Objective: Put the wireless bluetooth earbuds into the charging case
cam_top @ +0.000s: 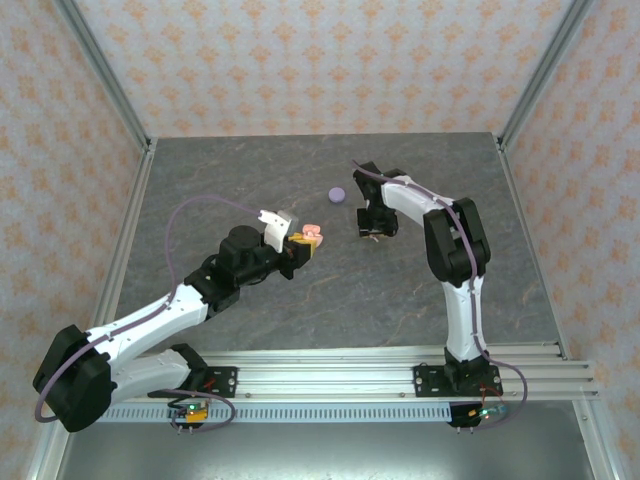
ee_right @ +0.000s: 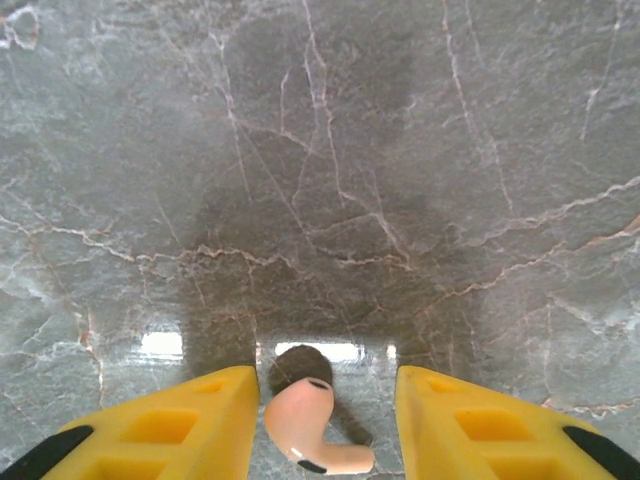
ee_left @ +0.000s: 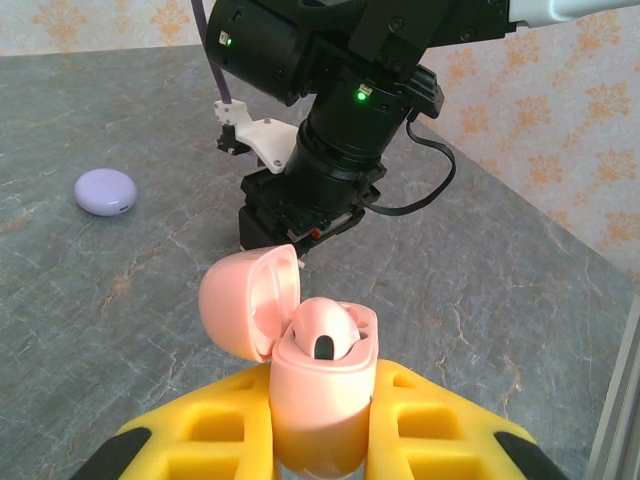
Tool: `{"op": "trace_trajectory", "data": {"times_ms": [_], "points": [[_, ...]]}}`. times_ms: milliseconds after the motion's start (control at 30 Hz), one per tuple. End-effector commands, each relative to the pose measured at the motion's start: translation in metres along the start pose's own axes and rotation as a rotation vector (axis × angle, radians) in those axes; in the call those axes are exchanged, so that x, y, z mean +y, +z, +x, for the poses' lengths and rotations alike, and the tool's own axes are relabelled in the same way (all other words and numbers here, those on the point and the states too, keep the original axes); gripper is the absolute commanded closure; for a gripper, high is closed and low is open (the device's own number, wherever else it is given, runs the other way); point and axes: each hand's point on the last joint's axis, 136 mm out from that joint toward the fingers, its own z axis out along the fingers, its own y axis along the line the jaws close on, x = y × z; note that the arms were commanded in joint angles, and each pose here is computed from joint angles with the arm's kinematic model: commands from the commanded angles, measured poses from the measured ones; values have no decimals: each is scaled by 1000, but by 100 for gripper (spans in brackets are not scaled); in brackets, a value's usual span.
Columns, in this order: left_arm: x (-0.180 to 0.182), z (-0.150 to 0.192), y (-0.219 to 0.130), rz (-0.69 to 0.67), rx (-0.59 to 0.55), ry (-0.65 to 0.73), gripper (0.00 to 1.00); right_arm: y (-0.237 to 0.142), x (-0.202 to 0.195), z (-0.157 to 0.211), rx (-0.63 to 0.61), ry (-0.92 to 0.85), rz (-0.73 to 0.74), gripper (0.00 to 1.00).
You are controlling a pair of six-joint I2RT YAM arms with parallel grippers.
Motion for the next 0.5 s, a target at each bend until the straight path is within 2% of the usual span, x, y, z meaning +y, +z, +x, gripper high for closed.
{"op": "trace_trajectory", "data": {"times_ms": [0, 467], "points": [[-9, -20, -1, 21, -46, 30, 85, -6, 0, 23, 68, -20, -18, 58], [-9, -18, 0, 23, -43, 24, 85, -12, 13, 24, 64, -21, -94, 58]]}}
